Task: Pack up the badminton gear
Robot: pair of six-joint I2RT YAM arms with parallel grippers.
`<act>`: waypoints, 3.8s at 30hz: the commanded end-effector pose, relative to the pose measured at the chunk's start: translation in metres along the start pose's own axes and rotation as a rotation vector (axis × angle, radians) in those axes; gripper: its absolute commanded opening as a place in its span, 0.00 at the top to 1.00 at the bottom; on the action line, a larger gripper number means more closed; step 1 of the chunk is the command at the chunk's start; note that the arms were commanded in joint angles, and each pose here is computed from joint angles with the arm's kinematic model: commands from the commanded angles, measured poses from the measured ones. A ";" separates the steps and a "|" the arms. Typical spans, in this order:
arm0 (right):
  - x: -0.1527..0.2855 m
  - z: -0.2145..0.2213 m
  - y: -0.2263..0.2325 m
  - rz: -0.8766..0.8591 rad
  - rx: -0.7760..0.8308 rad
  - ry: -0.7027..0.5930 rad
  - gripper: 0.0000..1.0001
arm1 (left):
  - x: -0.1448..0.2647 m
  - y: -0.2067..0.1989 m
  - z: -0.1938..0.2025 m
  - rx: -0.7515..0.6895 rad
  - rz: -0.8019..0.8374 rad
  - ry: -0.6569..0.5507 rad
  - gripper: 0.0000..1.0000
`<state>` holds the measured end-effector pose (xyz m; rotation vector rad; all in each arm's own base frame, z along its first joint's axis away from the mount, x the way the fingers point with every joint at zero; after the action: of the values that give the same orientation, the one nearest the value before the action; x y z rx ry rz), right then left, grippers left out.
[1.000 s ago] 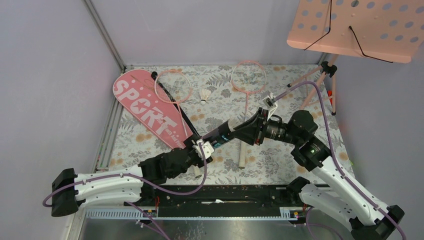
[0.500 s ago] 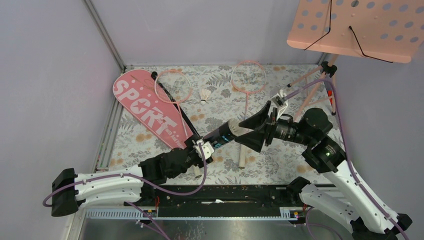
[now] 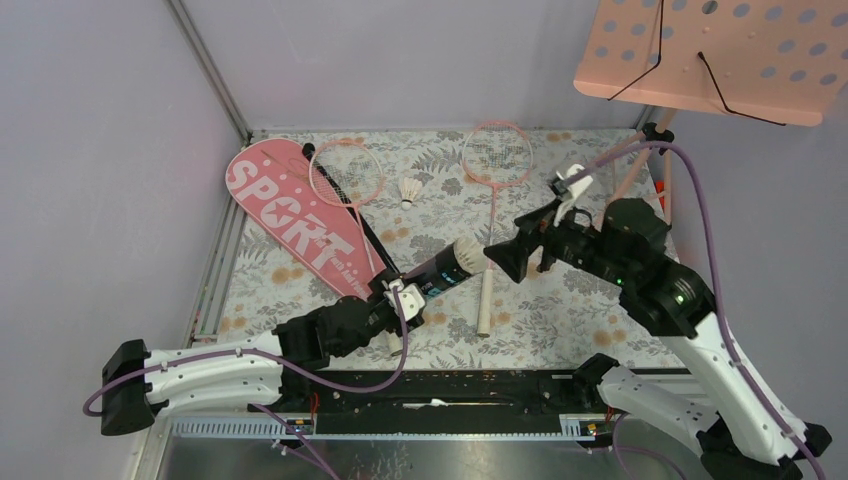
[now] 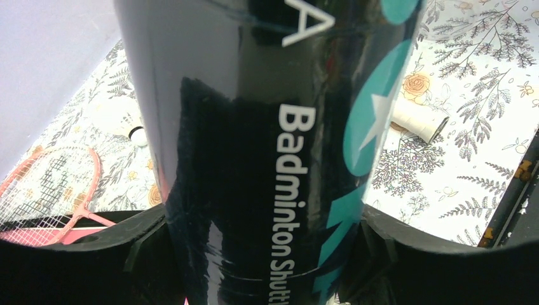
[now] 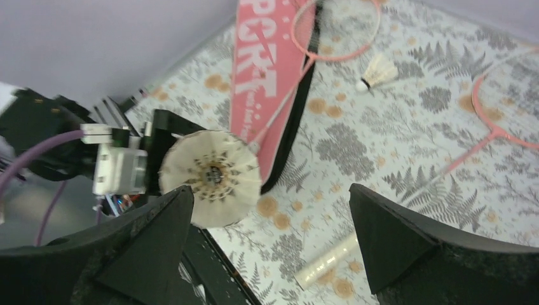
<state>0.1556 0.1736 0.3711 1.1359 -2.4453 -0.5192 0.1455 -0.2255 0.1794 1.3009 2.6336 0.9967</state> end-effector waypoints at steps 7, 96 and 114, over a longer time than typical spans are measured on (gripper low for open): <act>-0.059 0.031 -0.022 0.042 -0.009 0.316 0.00 | 0.000 0.008 -0.022 0.044 -0.030 -0.104 0.82; -0.375 0.072 -0.210 0.032 -0.622 0.341 0.26 | 0.082 0.107 0.018 0.560 -0.850 -0.071 0.80; -0.358 0.071 -0.182 0.024 -0.563 0.322 1.00 | 0.078 0.103 0.016 0.536 -0.805 -0.081 0.81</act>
<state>0.4513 0.3540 0.0885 0.7354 -1.7370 -0.8504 0.1722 -0.1099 0.2315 0.1217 3.0348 0.2074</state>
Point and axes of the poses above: each gripper's point midway between its finger pads, its own x axis back along the fingers, its own y axis along the line the jaws close on, z = x × y, the point moved 4 cm from there along x, back along the fingers, and after that the axes turned 15 degrees about -x, right-handed, at the moved point
